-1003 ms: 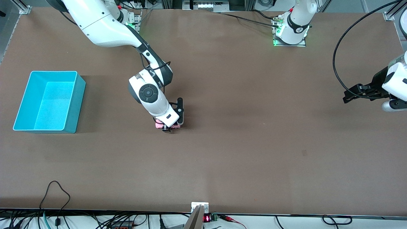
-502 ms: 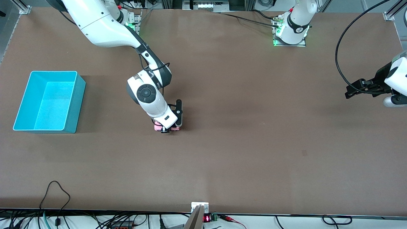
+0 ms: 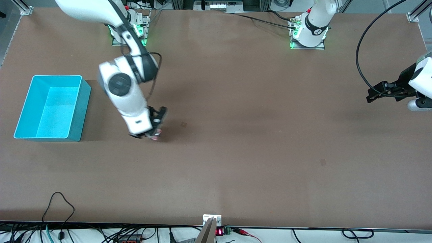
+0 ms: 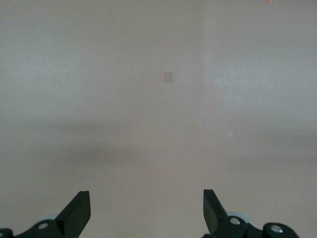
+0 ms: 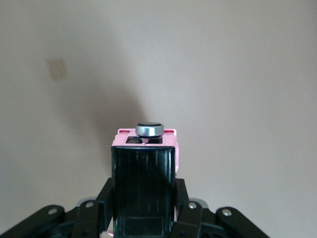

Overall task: Wind and store pink jeep toy
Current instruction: 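Carry the jeep into the cyan bin with the right gripper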

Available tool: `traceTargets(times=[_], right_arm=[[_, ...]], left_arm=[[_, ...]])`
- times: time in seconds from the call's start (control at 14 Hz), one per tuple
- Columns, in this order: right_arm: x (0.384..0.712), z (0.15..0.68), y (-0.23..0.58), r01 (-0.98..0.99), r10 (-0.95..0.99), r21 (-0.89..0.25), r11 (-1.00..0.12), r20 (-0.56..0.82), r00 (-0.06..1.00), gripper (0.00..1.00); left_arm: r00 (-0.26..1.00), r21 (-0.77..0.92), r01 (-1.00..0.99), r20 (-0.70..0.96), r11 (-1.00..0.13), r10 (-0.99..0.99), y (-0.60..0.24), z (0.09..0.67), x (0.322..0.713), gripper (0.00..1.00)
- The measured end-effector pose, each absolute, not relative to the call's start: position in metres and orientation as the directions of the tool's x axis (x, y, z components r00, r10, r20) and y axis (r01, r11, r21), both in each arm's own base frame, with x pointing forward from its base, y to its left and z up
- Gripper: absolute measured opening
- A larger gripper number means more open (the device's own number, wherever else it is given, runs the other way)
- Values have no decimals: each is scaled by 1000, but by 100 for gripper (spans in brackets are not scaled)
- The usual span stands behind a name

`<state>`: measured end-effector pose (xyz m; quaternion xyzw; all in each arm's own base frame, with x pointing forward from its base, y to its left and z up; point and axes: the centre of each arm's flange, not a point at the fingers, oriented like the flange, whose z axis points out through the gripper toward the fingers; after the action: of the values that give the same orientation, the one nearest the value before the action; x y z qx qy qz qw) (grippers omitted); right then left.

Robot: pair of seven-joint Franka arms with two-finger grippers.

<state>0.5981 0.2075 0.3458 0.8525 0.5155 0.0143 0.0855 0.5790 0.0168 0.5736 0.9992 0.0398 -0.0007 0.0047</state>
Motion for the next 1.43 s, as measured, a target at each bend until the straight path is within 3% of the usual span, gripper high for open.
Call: traceTargets(times=[0.36,0.65,0.93,1.43], right_arm=[[571,383,13,651,651,194,-734,-69,756,51],[545,377,-116,424,422,161,-891,-48,905,51],[518,331,-186,275,274,165,-947,-30,961,51],[500,249,-227,64,60,103,-993,-48,997,51]], left_arm=[[997,9,82,-5,-997,82,19,573,579,100],[996,8,85,-14,-996,85,20,572,578,100],[996,8,87,-19,-996,87,22,572,577,100],[996,8,91,-19,-996,91,24,572,577,100]])
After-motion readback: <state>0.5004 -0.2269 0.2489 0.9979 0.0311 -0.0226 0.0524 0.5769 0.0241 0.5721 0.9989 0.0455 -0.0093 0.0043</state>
